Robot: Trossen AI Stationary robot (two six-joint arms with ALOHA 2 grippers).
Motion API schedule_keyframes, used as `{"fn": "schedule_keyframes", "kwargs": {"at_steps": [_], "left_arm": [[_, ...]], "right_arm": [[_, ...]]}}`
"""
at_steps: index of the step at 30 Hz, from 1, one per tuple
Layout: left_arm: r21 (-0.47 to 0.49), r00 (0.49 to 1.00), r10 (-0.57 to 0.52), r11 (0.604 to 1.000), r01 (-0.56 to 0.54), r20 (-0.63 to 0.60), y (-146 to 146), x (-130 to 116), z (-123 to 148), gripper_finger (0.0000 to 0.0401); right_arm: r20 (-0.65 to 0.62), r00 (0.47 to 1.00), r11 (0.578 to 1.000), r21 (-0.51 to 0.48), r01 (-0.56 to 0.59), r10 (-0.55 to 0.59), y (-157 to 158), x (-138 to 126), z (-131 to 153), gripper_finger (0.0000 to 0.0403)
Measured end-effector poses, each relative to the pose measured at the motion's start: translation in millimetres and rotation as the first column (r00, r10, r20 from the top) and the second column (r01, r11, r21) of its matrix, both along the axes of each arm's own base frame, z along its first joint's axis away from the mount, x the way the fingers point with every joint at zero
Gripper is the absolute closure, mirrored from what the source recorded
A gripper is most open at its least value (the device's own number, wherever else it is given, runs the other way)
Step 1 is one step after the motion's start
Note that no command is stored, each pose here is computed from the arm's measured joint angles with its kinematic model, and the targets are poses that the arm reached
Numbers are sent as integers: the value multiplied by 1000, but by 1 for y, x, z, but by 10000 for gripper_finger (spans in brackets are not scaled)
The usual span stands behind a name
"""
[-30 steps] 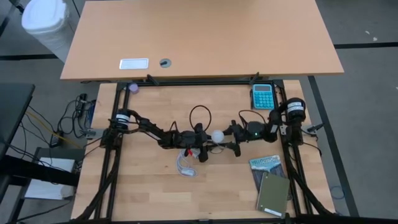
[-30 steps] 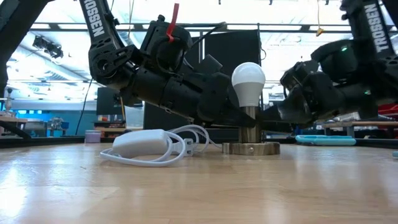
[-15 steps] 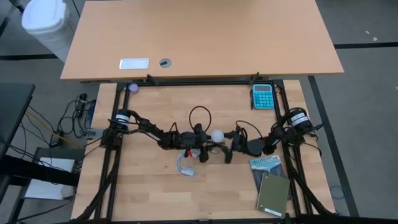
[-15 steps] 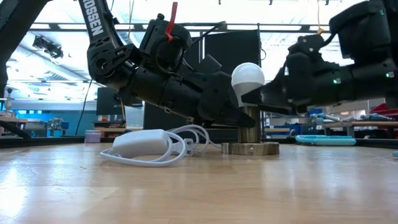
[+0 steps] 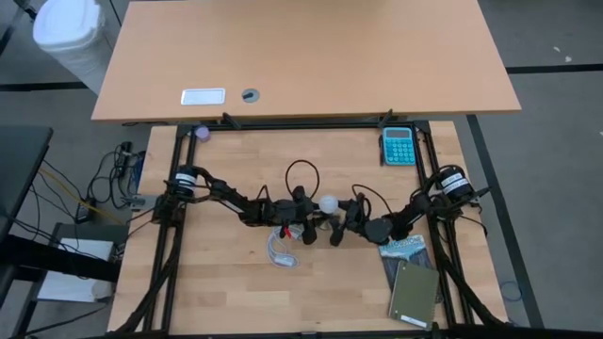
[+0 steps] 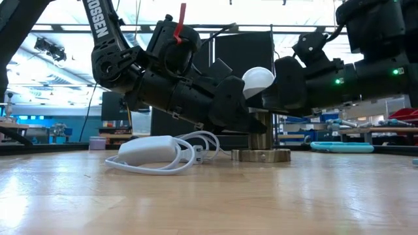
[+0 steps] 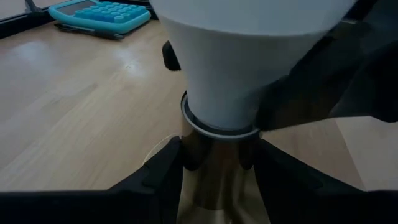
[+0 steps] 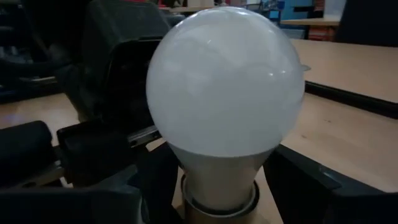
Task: Screw lightbulb
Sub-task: Remove the lightbulb from the desk lamp
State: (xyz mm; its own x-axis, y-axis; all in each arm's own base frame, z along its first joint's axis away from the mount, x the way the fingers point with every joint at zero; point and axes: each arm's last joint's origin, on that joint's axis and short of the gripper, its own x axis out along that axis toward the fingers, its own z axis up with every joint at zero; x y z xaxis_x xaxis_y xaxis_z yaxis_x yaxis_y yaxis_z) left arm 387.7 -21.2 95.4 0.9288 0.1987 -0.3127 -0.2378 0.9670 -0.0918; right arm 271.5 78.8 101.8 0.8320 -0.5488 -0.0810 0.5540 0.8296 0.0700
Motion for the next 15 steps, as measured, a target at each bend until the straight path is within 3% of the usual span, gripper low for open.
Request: {"fn": "schedule_keyframes", "kwargs": {"at_steps": [15], "left_arm": [[-3, 1000, -9, 1000, 9, 4, 0, 0, 0, 222]], "right_arm": [[-59, 998, 999, -46, -7, 5, -3, 1, -3, 176]]}}
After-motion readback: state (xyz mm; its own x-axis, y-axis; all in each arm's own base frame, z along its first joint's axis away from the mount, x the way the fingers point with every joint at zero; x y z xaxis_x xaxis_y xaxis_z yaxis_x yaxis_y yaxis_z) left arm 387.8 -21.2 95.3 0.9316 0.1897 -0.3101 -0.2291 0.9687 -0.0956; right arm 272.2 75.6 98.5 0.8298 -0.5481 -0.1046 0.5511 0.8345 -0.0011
